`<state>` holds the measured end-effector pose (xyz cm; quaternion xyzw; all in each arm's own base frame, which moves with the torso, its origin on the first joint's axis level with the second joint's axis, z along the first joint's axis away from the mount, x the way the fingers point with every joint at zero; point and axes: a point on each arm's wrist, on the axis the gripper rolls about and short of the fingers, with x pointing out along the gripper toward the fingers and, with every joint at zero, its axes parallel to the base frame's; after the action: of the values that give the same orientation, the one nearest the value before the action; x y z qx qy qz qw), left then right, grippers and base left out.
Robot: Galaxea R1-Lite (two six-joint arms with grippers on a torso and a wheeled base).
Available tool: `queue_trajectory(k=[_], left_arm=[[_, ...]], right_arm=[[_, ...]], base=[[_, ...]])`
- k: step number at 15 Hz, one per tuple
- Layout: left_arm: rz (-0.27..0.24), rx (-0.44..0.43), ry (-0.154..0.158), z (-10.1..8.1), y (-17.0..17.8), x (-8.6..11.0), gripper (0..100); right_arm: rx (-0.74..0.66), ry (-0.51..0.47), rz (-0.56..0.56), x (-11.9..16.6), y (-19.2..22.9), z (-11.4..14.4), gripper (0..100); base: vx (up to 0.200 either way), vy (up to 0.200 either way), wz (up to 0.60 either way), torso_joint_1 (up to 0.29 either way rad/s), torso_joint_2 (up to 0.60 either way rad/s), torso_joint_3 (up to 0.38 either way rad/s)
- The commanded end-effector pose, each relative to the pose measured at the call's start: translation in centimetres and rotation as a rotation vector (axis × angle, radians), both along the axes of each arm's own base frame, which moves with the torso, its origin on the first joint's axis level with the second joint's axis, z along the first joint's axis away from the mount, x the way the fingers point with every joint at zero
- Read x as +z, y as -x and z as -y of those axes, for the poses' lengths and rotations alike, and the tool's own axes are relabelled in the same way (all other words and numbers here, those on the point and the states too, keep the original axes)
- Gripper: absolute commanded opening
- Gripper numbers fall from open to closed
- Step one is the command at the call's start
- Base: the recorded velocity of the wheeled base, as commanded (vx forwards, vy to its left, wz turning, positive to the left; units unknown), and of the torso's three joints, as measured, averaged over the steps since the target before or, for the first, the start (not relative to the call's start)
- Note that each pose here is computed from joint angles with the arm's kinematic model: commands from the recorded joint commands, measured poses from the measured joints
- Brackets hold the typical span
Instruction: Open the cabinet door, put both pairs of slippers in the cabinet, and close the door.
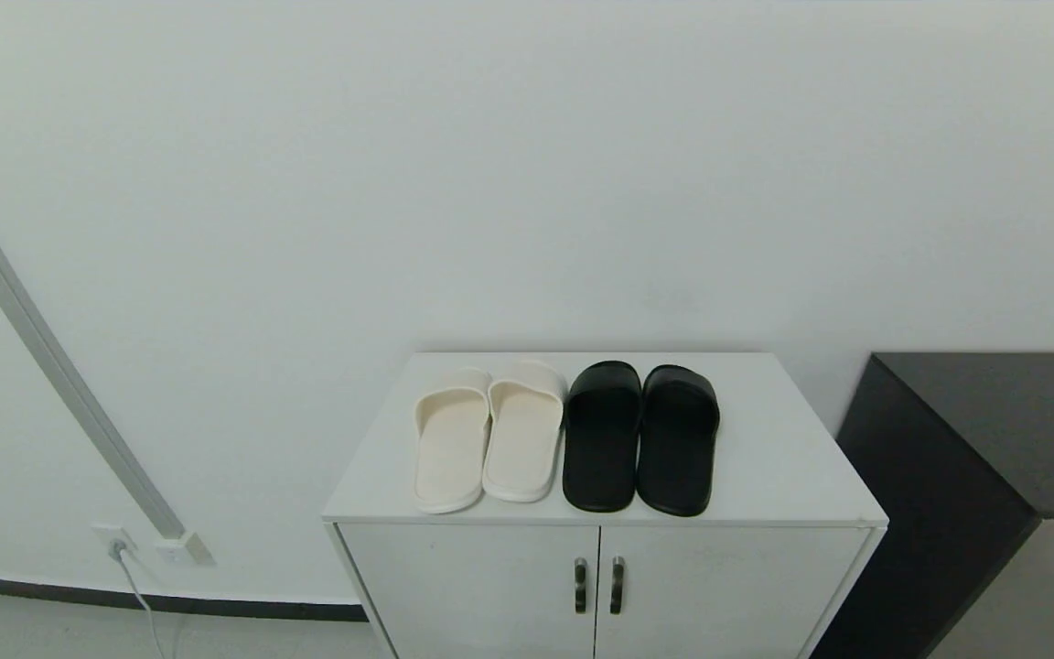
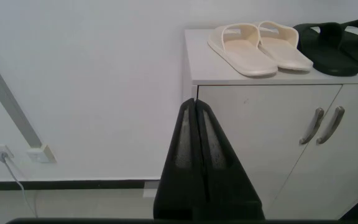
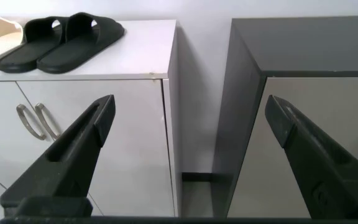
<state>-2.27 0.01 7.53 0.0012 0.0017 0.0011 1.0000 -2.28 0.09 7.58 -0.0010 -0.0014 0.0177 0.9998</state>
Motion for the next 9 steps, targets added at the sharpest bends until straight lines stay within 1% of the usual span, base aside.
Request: queue_trajectory(k=[1, 9], left_arm=[[0.000, 0.001, 0.001, 0.00, 0.00, 0.00, 0], [0.000, 0.001, 0.001, 0.00, 0.00, 0.00, 0]], right_arm=[[0.001, 0.001, -0.001, 0.01, -0.01, 0.00, 100], [-0.003, 0.001, 0.005, 0.05, 0.00, 0.01, 100]], base=[[0.000, 0.000, 0.00, 0.000, 0.00, 0.000], [0.000, 0.000, 0.00, 0.000, 0.00, 0.000]])
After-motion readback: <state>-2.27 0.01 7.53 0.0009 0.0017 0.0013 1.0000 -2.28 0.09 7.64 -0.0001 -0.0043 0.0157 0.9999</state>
